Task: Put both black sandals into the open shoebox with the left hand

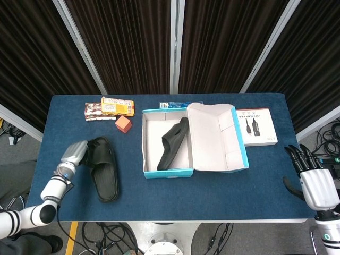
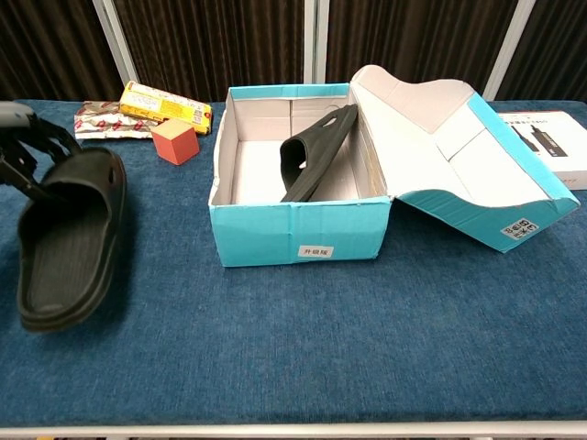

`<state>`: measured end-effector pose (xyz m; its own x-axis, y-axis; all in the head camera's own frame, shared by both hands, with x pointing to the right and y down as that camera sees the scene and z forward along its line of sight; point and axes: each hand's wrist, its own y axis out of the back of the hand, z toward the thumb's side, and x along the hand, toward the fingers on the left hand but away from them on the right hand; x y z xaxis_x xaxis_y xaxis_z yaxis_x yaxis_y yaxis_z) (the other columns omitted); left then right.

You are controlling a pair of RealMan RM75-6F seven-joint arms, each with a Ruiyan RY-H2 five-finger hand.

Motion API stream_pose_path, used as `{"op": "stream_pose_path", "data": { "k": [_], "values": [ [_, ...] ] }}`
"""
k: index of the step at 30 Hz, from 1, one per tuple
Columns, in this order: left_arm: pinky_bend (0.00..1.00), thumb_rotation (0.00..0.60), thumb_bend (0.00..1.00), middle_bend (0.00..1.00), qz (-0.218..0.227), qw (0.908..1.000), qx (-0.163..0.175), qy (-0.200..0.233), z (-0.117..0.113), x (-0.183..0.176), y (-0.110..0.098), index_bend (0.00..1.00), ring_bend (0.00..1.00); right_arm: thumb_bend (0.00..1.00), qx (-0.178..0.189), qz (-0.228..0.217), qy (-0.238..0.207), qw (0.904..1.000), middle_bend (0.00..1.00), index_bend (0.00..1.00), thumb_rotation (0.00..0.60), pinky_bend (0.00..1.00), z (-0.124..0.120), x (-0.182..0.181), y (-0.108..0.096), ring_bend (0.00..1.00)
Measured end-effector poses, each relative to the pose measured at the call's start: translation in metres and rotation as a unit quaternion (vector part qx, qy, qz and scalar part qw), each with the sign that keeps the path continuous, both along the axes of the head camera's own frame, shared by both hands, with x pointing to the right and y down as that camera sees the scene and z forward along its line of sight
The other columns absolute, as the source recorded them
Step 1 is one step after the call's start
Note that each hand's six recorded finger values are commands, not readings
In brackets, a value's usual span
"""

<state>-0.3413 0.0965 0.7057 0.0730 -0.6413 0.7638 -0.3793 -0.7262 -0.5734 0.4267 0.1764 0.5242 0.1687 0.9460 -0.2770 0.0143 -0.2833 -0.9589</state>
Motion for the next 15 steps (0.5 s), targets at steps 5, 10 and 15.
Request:
{"op": "stream_pose_path", "data": {
  "k": [5, 10, 15],
  "values": [
    [0.78, 0.600, 0.05, 0.46, -0.035, 0.9977, 0.036, 0.045, -0.025, -0.008, -0.019, 0.47, 0.76, 0.24, 0.002, -0.001, 0.000, 1.0000, 0.10, 0.07, 0.600, 0.20, -0.001, -0.002, 0.000, 0.04],
    [0.78, 0.600, 0.05, 0.45, -0.066, 0.9867, 0.067, 0.133, -0.048, 0.007, -0.044, 0.47, 0.75, 0.23, 0.004, -0.007, -0.002, 1.0000, 0.10, 0.07, 0.600, 0.20, -0.001, -0.006, 0.000, 0.04],
    [0.77, 0.600, 0.05, 0.44, -0.070, 0.9674, 0.065, 0.234, -0.057, 0.045, -0.067, 0.46, 0.75, 0.24, 0.005, -0.007, 0.001, 1.0000, 0.10, 0.07, 0.600, 0.21, -0.004, -0.006, 0.001, 0.04]
  ]
}}
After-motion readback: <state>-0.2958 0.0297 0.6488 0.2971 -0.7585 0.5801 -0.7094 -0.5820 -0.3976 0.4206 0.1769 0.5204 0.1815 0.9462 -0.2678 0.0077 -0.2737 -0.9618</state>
